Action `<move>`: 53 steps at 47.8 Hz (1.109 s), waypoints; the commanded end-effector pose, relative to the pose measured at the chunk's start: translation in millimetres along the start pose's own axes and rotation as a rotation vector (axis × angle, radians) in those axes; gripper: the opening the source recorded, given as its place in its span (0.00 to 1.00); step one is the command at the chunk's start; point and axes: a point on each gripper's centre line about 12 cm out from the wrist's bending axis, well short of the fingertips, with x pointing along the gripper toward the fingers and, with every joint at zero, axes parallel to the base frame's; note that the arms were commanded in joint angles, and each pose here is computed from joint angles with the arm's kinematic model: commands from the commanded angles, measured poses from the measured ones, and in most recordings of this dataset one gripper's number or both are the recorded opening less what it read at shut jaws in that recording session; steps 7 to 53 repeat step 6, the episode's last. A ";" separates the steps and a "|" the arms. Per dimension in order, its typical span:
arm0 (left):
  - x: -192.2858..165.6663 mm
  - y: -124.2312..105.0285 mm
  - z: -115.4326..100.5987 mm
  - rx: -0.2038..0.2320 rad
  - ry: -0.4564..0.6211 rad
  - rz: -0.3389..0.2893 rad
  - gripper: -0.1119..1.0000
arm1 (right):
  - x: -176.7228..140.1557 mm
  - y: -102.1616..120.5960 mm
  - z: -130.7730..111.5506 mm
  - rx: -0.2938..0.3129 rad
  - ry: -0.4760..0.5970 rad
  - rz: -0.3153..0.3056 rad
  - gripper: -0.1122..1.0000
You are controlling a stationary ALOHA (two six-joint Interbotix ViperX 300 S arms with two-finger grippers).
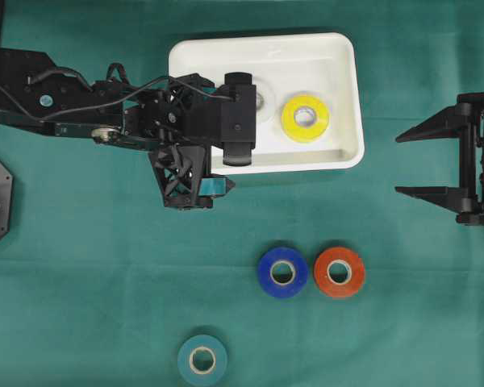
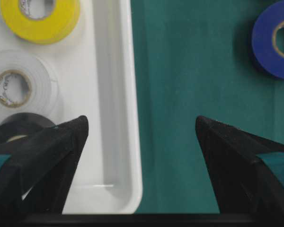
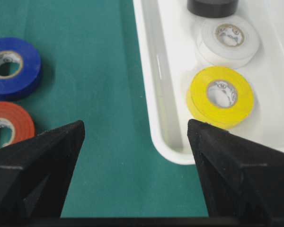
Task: Pick up the tape from a random location and place it into the white case.
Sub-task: 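Open the left gripper to release the black tape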
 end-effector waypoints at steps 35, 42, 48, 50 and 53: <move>-27.0 -0.1 4.6 0.000 -0.096 0.008 0.96 | -0.3 0.4 8.0 0.000 -0.018 0.001 0.85; -27.0 -0.1 4.6 0.000 -0.096 0.008 0.96 | -0.3 0.4 8.0 0.000 -0.018 0.001 0.85; -27.0 -0.1 4.6 0.000 -0.096 0.008 0.96 | -0.3 0.4 8.0 0.000 -0.018 0.001 0.85; -27.0 -0.1 4.6 0.000 -0.096 0.008 0.96 | -0.3 0.4 8.0 0.000 -0.018 0.001 0.85; -27.0 -0.1 4.6 0.000 -0.096 0.008 0.96 | -0.3 0.4 8.0 0.000 -0.018 0.001 0.85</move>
